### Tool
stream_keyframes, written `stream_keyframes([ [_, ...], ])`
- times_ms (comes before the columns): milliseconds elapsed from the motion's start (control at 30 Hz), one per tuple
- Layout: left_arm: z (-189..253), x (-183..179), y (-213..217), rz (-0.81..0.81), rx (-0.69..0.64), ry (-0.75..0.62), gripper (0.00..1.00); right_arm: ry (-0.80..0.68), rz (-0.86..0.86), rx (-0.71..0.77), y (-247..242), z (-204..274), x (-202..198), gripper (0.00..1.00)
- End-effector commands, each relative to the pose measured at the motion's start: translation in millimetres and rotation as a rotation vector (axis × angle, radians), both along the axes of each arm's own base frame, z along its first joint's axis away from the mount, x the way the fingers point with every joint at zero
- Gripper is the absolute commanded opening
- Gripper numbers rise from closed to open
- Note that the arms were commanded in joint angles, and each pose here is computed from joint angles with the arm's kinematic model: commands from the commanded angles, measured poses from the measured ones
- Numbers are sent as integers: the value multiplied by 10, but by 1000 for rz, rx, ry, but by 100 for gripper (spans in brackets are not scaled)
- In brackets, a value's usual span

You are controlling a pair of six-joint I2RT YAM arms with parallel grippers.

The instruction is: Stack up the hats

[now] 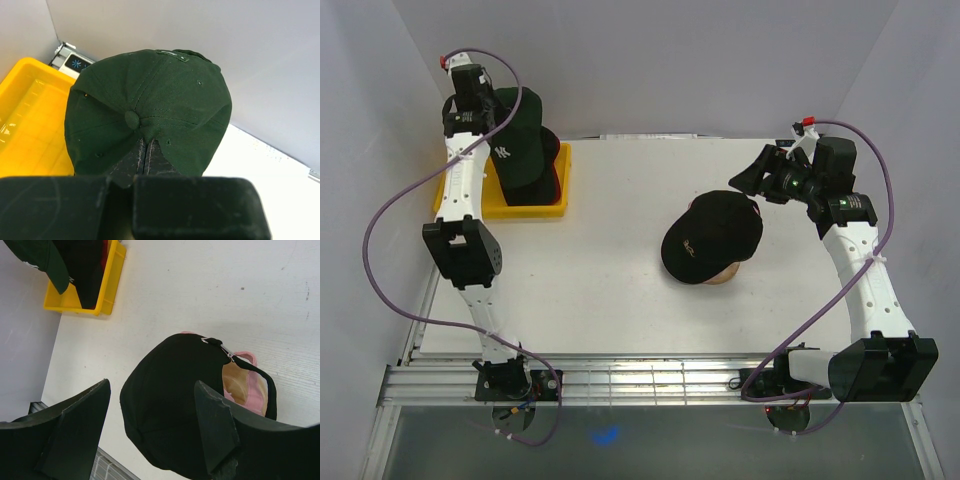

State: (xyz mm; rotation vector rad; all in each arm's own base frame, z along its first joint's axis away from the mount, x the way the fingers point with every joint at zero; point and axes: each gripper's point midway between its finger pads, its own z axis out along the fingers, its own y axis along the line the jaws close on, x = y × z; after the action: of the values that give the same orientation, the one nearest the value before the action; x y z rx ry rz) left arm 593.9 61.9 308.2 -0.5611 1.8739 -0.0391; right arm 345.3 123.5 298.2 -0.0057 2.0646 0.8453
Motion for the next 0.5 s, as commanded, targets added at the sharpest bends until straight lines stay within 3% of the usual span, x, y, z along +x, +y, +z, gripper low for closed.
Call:
stream_keyframes([
  [0, 963, -305, -90, -32, 18, -183, 0, -53, 1, 1, 13, 124, 57, 74],
  [200, 1308, -503, -264, -106, -5, -249, 0, -63, -4, 2, 9, 200, 68, 74],
  [400, 1547, -761, -668, -217, -19, -280, 0, -79, -5, 12, 15, 345, 51, 74],
  [467, 1578, -890, -1012, -286, -33, -280, 0, -88, -4, 18, 17, 415, 36, 74],
])
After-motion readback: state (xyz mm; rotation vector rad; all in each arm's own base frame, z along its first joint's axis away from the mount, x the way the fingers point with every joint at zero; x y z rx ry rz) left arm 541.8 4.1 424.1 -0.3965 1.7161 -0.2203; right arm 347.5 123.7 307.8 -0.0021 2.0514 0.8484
